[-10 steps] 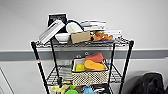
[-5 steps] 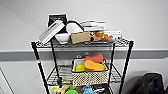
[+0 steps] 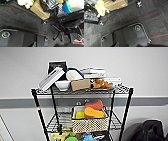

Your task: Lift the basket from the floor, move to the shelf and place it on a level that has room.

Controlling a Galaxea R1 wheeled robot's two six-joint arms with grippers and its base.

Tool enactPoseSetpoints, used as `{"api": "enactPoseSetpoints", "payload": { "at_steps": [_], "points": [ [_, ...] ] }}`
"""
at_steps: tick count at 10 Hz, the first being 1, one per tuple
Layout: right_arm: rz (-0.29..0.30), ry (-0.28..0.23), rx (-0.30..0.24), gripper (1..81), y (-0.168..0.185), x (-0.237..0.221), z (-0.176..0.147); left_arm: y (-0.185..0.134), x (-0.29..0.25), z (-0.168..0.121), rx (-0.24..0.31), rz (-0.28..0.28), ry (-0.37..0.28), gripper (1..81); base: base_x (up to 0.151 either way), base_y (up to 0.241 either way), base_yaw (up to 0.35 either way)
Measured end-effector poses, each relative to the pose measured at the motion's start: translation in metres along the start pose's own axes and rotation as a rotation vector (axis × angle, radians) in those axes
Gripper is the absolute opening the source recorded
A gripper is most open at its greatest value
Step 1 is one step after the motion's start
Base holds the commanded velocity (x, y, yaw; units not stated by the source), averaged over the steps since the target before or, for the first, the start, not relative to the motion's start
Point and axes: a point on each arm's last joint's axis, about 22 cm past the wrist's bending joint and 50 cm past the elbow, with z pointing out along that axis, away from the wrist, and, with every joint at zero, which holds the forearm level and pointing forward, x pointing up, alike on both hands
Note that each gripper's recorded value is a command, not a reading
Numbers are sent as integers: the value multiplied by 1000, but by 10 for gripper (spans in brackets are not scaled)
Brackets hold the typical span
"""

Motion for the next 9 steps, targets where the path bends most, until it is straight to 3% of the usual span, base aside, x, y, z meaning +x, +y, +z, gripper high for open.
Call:
{"api": "enactPoseSetpoints", "payload": {
  "at_steps": [4, 9],
  "points": [
    [-49, -28, -101, 811, 13, -41, 29, -60, -25, 24, 151, 11, 1, 811, 0, 0, 0],
    [-120, -82, -162, 811, -6, -95, 54, -107, -55, 47, 332, 25, -43, 811, 0, 0, 0]
  ]
}}
